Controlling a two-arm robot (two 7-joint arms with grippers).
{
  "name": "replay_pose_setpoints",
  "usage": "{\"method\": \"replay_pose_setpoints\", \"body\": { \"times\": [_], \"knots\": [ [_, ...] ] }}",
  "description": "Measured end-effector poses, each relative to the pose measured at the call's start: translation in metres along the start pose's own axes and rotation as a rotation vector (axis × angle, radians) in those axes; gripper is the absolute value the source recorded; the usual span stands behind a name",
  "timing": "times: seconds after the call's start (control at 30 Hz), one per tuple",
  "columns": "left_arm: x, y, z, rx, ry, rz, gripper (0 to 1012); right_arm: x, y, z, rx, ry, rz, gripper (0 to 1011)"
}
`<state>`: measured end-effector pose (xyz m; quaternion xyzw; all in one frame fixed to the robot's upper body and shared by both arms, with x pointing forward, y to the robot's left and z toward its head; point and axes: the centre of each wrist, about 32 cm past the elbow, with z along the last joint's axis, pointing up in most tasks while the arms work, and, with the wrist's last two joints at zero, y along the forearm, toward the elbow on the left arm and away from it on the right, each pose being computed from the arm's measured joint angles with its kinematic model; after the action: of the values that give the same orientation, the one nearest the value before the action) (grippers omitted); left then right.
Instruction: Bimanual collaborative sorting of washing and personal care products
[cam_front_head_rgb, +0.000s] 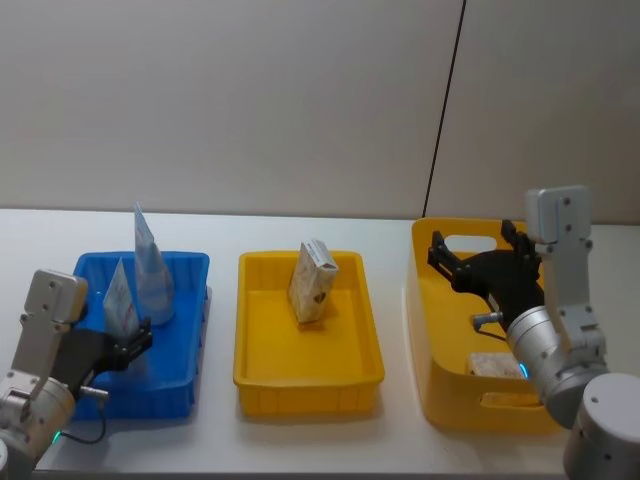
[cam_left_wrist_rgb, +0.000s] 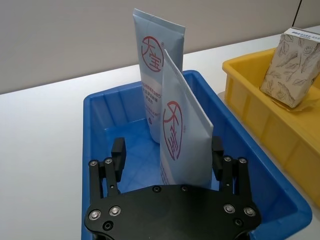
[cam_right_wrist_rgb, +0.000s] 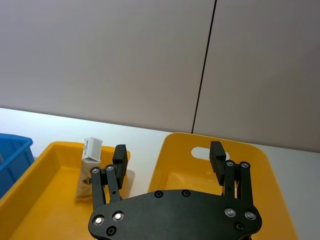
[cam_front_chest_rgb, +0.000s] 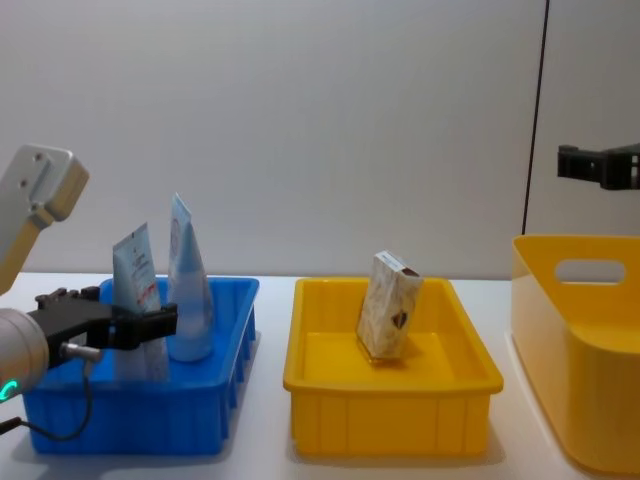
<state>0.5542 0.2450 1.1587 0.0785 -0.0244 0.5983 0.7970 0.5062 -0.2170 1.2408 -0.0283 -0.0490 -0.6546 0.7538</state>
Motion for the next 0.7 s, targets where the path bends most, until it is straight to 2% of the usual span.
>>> {"method": "replay_pose_setpoints", "body": {
  "times": [0.13, 0.27, 0.4, 0.5, 0.53, 0.63, 0.7],
  "knots": [
    [0.0017, -0.0031, -0.0034, 0.003, 0.005, -0.004, 915, 0.0, 0.0, 0.0, 0.0, 0.0, 0.0, 1004],
    [0.0043, -0.0054, -0.0068, 0.003, 0.011, -0.004, 796, 0.0, 0.0, 0.0, 0.0, 0.0, 0.0, 1004],
    [0.0063, -0.0062, -0.0099, 0.006, 0.016, -0.002, 703, 0.0, 0.0, 0.0, 0.0, 0.0, 0.0, 1004],
    [0.0086, -0.0067, -0.0128, 0.007, 0.021, 0.0, 560, 0.0, 0.0, 0.0, 0.0, 0.0, 0.0, 1004],
    [0.009, -0.0067, -0.0133, 0.007, 0.022, 0.001, 560, 0.0, 0.0, 0.0, 0.0, 0.0, 0.0, 1004],
    [0.0111, -0.0065, -0.0155, 0.008, 0.025, 0.004, 461, 0.0, 0.0, 0.0, 0.0, 0.0, 0.0, 1004],
    [0.0124, -0.0062, -0.0169, 0.007, 0.027, 0.005, 431, 0.0, 0.0, 0.0, 0.0, 0.0, 0.0, 1004]
  ]
}}
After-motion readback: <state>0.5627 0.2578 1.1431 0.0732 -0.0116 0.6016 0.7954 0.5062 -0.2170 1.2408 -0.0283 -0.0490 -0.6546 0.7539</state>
